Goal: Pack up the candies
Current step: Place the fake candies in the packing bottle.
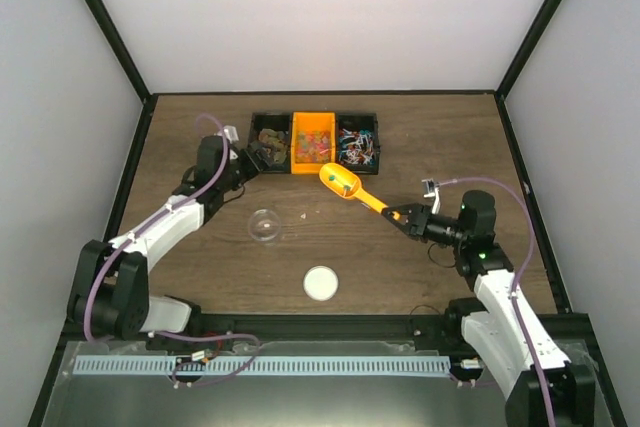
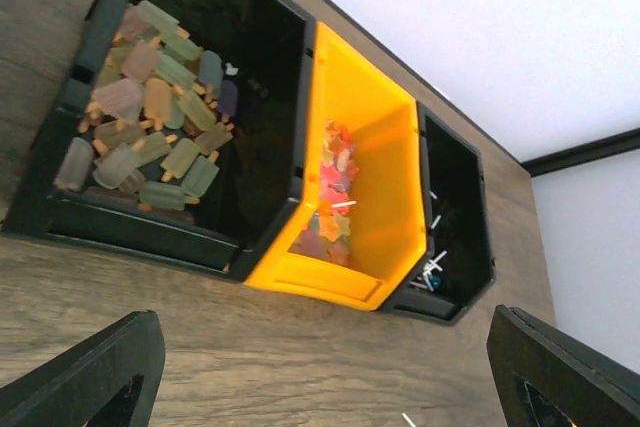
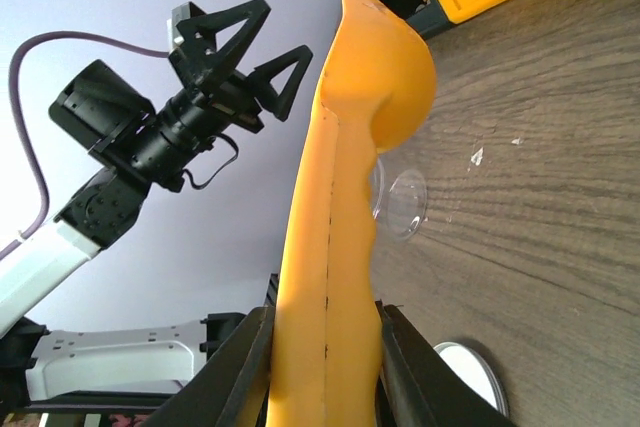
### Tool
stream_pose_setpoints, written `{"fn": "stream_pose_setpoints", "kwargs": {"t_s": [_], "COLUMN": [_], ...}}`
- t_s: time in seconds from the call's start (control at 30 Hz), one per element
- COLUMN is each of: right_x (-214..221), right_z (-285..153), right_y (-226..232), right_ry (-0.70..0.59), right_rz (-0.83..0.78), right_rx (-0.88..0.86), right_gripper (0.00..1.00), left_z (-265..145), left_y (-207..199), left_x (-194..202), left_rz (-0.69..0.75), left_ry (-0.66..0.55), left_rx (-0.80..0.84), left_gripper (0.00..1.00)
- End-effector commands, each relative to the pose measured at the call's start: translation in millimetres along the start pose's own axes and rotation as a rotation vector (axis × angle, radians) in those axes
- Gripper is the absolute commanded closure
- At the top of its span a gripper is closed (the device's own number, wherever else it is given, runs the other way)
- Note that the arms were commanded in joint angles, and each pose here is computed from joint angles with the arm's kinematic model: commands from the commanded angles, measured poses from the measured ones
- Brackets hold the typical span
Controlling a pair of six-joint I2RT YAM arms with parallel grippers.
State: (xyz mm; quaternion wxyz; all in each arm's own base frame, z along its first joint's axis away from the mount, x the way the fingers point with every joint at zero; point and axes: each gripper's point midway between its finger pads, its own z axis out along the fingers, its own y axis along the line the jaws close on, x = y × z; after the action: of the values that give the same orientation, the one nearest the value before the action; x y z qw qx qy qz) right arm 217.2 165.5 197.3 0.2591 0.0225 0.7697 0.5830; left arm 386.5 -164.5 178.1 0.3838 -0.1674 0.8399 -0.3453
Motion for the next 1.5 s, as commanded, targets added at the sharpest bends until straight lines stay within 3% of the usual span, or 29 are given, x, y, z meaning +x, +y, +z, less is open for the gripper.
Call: {"fn": "stream_pose_setpoints", "kwargs": {"t_s": [0.0, 0.5, 1.03, 1.47], "right_x": [10.1, 45.8, 43.4, 42.2], "right_z": [-0.2, 40.2, 79.9, 109.4], "right_y": [13.5, 39.4, 40.5, 46.1], "right_ry": [0.04, 0.194, 0.258, 0.299], "right_rz": [-0.002, -0.053, -0.117, -0.182], "right_rx": [-0.017, -0.03, 0.026, 0.085], "right_gripper": [0.99, 0.98, 0.98, 0.98], "left_z": [3.8, -9.0, -15.2, -16.9], "left_y": [20.2, 41.9, 75.6, 76.5], "left_x": [7.5, -1.4, -9.3, -12.0], "left_rz": [-0.021, -0.047, -0.143, -0.151], "left_ry": [0.013, -0.028, -0.084, -0.081], "left_rx": [-0.011, -0.031, -0.062, -0.049], "left_gripper": [0.09, 0.09, 0.1, 0.1]}}
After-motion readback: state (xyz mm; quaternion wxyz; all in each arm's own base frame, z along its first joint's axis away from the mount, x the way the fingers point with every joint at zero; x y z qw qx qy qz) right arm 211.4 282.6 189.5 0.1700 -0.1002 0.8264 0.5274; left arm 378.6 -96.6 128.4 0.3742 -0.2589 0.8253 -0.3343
